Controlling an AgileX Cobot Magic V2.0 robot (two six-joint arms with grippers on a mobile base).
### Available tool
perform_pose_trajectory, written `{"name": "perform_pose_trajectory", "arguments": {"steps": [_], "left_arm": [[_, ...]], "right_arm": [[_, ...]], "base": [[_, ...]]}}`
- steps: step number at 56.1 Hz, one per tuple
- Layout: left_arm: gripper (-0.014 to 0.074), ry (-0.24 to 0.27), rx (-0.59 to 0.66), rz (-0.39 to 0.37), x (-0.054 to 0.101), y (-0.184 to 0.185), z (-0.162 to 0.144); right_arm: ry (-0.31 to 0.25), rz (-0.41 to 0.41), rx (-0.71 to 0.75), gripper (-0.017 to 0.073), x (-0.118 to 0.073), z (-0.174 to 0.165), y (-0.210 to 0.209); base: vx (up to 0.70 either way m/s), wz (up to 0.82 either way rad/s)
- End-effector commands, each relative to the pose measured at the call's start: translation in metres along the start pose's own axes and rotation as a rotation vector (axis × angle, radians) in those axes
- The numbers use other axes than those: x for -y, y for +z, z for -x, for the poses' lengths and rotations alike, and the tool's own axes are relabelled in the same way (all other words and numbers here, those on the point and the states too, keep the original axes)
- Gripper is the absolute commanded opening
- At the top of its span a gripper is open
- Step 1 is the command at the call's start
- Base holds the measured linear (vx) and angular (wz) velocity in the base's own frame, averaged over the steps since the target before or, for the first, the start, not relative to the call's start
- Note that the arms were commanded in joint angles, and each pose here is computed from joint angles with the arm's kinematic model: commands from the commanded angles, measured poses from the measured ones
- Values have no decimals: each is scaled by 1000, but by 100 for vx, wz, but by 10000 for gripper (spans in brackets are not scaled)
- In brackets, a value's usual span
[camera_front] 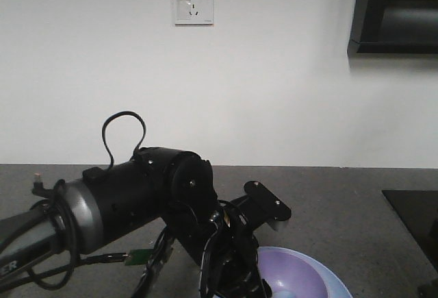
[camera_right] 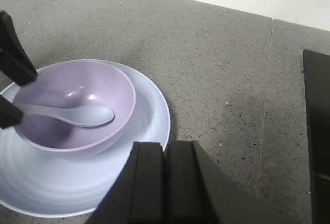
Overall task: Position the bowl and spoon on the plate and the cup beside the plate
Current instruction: 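Lower the spoon into the lavender bowl and release with the left gripper, then move the left gripper to the brown paper cup and grasp its rim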
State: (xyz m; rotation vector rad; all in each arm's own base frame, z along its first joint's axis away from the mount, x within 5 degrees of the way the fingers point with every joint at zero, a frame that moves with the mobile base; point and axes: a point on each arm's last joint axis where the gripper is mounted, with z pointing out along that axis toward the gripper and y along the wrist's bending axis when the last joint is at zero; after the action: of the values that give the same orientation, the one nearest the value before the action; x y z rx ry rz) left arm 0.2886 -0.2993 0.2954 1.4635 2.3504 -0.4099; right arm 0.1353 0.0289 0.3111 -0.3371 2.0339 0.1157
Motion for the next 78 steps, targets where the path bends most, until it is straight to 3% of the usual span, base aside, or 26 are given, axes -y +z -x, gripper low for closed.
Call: {"name": "perform_pose_trajectory", "arguments": {"steps": [1, 13, 18, 22, 30, 42, 47, 57, 67, 78], "left_arm": [[524, 22, 137, 119, 6, -58, 8], [524, -73, 85, 377, -2, -112, -14], [524, -139, 26, 483, -10, -134, -30], [524, -204, 57, 518, -16, -151, -40], [524, -285, 113, 574, -23, -190, -68], [524, -467, 58, 680, -49, -216, -135], [524, -537, 7, 698, -58, -215, -159], [524, -625, -98, 690, -75, -196, -187], [524, -667, -176, 664, -87, -173, -205], [512, -670, -210, 633, -99, -146, -213]], "right_arm": [[-17, -32, 98, -8, 3, 15, -6], [-33, -38, 92, -8, 4, 14, -6], [-33, -37, 88, -8, 4, 14, -6], [-33, -37, 88, -8, 4, 14, -6], [-32, -37, 88, -8, 4, 14, -6], [-32, -36, 86, -8, 4, 14, -6], [-32, -37, 89, -8, 4, 14, -6], [-32, -38, 91, -8, 4, 14, -6], [-32, -37, 89, -8, 4, 14, -6], [-32, -37, 88, -8, 4, 14, -6]], "base": [[0, 0], [0, 0], [0, 0], [0, 0], [0, 0], [0, 0], [0, 0], [0, 0], [0, 0], [0, 0]]}}
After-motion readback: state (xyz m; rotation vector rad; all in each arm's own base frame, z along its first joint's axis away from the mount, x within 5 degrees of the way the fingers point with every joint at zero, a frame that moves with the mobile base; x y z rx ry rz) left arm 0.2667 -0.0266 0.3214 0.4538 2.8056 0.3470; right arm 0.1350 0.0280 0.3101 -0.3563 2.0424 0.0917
